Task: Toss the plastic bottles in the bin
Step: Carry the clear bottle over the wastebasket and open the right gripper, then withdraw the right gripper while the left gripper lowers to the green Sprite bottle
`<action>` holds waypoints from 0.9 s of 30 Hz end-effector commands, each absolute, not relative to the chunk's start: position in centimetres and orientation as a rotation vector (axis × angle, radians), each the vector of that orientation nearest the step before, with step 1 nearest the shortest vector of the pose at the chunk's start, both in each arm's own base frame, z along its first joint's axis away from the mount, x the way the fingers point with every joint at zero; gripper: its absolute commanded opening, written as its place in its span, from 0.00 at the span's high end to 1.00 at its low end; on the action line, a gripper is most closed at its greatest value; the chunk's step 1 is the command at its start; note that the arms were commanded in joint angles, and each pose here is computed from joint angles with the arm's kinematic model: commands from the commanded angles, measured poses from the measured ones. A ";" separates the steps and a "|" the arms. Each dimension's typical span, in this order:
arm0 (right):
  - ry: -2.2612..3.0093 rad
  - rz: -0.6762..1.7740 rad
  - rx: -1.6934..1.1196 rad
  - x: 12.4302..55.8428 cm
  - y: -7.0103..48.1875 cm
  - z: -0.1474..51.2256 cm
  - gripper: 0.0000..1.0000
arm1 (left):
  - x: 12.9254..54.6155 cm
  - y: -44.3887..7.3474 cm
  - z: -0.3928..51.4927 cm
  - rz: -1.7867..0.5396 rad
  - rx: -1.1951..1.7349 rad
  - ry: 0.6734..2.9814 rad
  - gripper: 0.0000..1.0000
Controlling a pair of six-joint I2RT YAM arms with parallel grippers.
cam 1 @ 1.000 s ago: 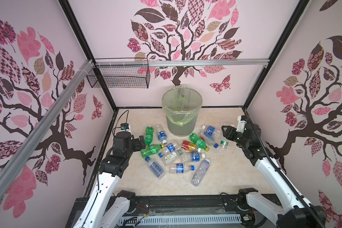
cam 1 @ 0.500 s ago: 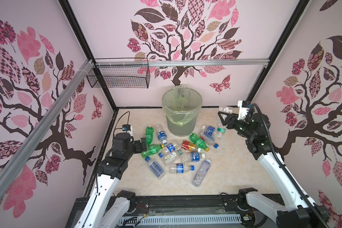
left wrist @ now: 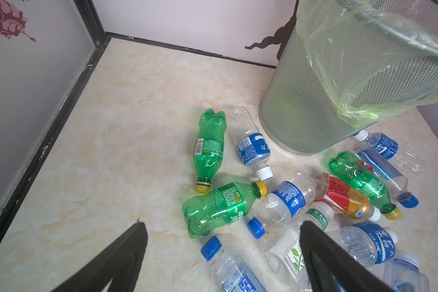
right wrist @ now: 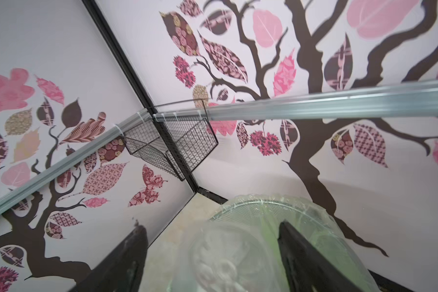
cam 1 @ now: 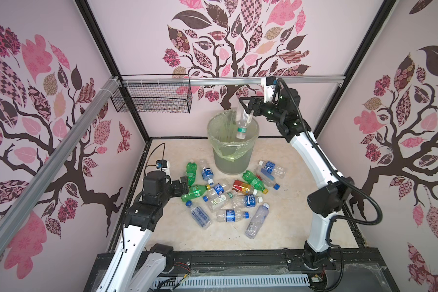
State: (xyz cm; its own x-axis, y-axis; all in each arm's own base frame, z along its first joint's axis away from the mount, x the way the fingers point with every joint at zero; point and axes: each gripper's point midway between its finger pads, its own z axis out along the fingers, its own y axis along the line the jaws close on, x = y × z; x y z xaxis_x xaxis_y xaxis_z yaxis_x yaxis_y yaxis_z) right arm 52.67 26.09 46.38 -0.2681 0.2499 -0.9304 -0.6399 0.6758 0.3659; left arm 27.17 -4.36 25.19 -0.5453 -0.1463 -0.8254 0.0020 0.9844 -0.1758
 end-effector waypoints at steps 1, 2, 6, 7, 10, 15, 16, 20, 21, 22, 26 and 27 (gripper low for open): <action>1.754 0.857 -0.327 52.6 25.8 43.5 0.12 | 27.5 -4.0 27.8 -0.195 -0.128 2.081 0.02; 1.728 0.848 -0.325 51.9 25.4 44.0 0.11 | 27.8 -3.9 27.9 -0.186 -0.133 2.080 0.02; 1.653 0.829 -0.332 47.5 23.6 45.9 0.06 | 29.8 -3.8 26.9 -0.143 -0.160 2.150 0.02; 1.645 0.831 -0.342 46.3 23.3 46.0 0.06 | 30.3 -3.9 26.6 -0.140 -0.165 2.165 0.02; 1.623 0.830 -0.357 42.1 22.0 45.8 0.02 | 32.1 -4.2 26.2 -0.144 -0.183 2.173 0.02; 1.663 0.743 -0.285 37.0 18.6 43.0 0.00 | 34.7 -4.5 24.5 -0.130 -0.202 2.204 0.02; 1.669 0.732 -0.272 36.1 18.1 42.5 0.00 | 35.1 -4.5 24.0 -0.122 -0.200 2.220 0.02; 1.724 0.692 -0.176 33.8 15.8 39.0 0.02 | 36.6 -4.6 22.2 -0.101 -0.218 2.261 0.05; 1.729 0.686 -0.161 33.2 15.4 38.1 0.02 | 37.0 -4.7 21.7 -0.107 -0.226 2.266 0.05; 1.742 0.680 -0.144 32.9 15.1 37.0 0.03 | 37.3 -4.9 21.1 -0.112 -0.230 2.268 0.05; 1.817 0.643 -0.081 31.6 13.8 32.7 0.04 | 38.9 -5.2 18.1 -0.098 -0.234 2.322 0.08; 1.833 0.638 -0.077 31.3 13.6 31.8 0.05 | 39.3 -5.1 17.3 -0.080 -0.230 2.342 0.09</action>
